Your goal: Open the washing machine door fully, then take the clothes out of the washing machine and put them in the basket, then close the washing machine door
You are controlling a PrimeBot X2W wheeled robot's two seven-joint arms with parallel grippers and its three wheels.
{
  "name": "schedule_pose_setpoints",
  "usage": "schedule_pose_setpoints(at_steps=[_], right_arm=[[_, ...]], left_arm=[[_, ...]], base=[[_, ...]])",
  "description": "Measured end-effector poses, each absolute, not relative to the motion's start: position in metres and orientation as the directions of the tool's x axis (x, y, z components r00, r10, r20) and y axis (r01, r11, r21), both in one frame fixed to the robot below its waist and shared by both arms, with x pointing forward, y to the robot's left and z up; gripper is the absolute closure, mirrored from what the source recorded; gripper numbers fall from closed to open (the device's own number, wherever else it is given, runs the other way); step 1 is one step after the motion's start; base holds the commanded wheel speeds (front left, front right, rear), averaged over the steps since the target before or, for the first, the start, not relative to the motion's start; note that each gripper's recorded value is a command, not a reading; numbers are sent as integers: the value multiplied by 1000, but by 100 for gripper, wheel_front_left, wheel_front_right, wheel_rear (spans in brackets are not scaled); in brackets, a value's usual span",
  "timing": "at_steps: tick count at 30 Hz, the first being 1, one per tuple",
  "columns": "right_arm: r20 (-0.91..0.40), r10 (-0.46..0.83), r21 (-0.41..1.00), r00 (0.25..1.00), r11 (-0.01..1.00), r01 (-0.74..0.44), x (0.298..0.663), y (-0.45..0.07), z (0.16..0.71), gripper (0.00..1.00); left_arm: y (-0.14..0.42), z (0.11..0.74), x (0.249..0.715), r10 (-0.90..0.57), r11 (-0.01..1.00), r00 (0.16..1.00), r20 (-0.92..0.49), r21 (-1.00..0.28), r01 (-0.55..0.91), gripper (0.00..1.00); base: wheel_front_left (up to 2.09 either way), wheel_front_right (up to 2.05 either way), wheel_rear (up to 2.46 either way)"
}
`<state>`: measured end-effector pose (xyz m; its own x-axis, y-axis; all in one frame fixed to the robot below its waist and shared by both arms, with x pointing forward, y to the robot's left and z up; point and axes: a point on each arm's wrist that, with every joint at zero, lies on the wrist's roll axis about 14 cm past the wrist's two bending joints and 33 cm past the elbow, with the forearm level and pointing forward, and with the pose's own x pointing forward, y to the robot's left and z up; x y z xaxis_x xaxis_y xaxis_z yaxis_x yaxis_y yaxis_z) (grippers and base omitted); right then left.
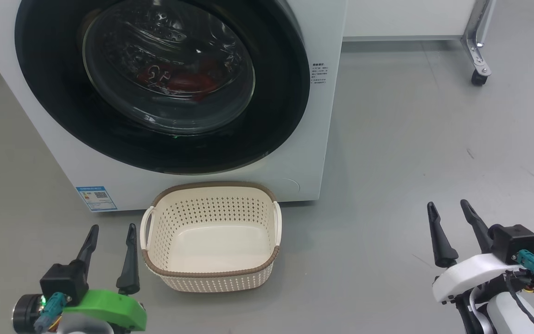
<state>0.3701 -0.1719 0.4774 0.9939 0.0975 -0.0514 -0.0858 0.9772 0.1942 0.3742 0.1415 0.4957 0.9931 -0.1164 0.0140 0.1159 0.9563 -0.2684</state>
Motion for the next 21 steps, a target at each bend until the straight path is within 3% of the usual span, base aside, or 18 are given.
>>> schedule_pose_setpoints(at_steps=[21], right_arm=[[-65, 76, 200, 995, 978, -62, 370, -173, 473, 0]], left_arm=[[143, 487, 374, -96, 959, 995, -11, -269, 90, 0]], base=[[0, 0, 0]])
